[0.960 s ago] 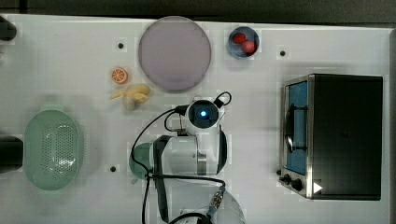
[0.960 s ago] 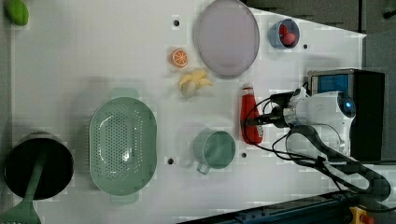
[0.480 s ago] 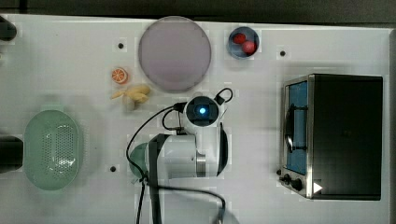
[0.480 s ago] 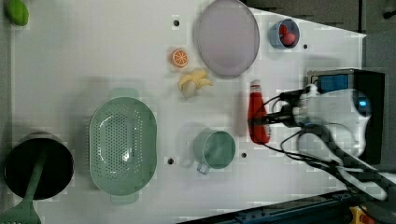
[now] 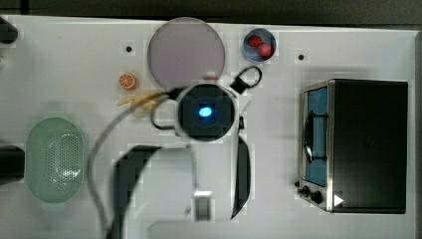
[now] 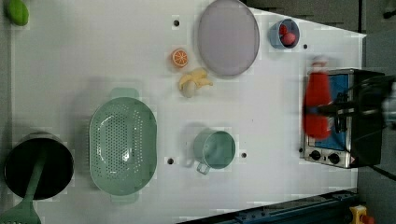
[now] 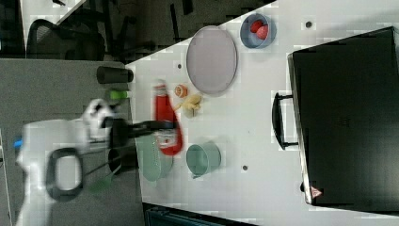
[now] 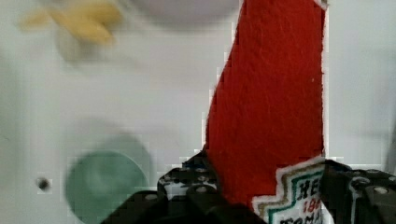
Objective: Pick Ketchup from the table and place it in strainer.
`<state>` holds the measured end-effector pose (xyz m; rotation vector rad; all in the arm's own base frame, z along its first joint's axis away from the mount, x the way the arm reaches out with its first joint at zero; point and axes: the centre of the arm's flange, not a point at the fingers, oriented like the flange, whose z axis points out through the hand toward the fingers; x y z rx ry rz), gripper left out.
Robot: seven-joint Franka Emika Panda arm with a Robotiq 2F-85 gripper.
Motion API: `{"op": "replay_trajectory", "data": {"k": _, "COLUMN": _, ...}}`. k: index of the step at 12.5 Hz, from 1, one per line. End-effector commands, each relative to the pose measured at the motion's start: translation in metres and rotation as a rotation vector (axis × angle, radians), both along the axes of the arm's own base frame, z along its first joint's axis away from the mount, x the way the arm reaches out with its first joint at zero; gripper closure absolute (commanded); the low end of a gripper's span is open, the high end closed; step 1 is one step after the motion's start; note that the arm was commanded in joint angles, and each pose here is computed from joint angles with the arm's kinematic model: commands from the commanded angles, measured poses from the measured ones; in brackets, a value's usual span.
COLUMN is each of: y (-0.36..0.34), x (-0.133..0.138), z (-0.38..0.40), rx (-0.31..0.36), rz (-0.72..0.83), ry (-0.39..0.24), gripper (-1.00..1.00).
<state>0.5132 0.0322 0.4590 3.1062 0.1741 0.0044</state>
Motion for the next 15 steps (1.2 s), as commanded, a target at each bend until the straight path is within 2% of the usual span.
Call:
{"op": "replay_trajectory", "data": {"k": 1, "y": 0.106, "x": -0.016, "z": 0.000, "rx": -0.001, "rz": -0.060, "ry": 0.053, "gripper": -0.24}}
{"op": "replay_trajectory", "data": {"k": 3, "y": 0.170, "x": -0.028, "z": 0.004, "rx": -0.003, "rz": -0.114, "ry": 0.032, "gripper": -0.24}}
{"op": "replay_trajectory", "data": {"k": 6, "y": 0.253, "x": -0.057, "z": -0.017, "rx": 0.003, "rz": -0.186, "ry": 0.036, "gripper": -0.24}}
{"op": "replay_trajectory", "data": {"k": 9, "y": 0.330, "x": -0.079, "z": -0.050, "rx": 0.112, "rz": -0.236, "ry": 0.010, "gripper": -0.24}}
{"op": "replay_trajectory", "data": {"k": 11, "y": 0.366, "x": -0.091, "z": -0.082, "rx": 0.176, "rz": -0.314, "ry": 0.049, "gripper": -0.24}}
{"op": "replay_trajectory", "data": {"k": 12, "y": 0.377, "x": -0.095, "z": -0.100, "rx": 0.194, "rz": -0.335, "ry": 0.079, "gripper": -0.32}}
{"op": "replay_trajectory", "data": {"k": 15, "y": 0.394, "x": -0.096, "z": -0.148, "rx": 0.241, "rz": -0.343, "ry": 0.135, "gripper": -0.96}}
